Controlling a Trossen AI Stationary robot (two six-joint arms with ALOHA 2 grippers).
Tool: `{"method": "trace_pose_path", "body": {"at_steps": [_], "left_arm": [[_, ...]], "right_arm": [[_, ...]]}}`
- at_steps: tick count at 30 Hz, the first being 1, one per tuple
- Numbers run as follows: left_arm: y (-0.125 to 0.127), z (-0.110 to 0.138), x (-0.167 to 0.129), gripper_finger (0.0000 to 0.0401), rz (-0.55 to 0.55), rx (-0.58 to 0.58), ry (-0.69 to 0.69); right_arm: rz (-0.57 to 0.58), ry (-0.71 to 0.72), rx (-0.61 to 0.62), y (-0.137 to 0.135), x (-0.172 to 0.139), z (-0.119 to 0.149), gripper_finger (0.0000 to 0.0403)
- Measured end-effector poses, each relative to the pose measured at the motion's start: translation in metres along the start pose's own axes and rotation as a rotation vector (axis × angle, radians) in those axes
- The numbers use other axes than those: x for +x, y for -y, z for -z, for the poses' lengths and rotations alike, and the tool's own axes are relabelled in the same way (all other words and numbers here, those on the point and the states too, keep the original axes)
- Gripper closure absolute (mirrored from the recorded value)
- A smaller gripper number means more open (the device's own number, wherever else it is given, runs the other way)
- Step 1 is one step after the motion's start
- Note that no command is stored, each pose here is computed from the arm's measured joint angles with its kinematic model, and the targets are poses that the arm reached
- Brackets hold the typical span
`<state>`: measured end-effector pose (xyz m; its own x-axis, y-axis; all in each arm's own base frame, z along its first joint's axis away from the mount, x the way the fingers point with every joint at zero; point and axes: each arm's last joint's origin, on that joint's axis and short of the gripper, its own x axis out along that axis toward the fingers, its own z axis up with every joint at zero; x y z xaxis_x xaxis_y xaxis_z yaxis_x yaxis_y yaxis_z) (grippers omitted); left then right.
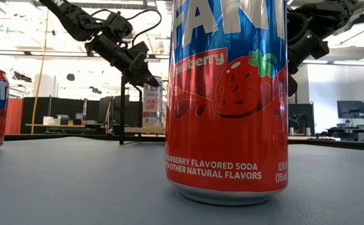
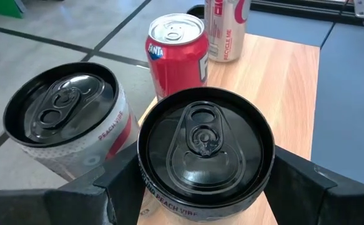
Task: Place canned beverage on shelf
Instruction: Put the left white-pink soda can on the shelf aligned with the other white-pink soda can
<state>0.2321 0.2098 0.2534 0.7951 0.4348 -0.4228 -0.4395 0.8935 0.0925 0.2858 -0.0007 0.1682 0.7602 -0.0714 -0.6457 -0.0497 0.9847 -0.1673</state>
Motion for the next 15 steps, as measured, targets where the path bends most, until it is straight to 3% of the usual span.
{"method": "trace_pose_path", "body": {"at_steps": [7, 15], "left_arm": [[0.0003, 0.0006, -0.0001, 0.014, 0.009, -0.004, -0.005], [0.0007, 0.0012, -0.0001, 0.01, 0.018, 0.01, -0.01]], "right_arm": [[0.0, 0.0, 0.0, 0.0, 0.0, 0.0, 0.0306], [0.0, 0.0, 0.0, 0.0, 0.0, 0.0, 0.0306]]}}
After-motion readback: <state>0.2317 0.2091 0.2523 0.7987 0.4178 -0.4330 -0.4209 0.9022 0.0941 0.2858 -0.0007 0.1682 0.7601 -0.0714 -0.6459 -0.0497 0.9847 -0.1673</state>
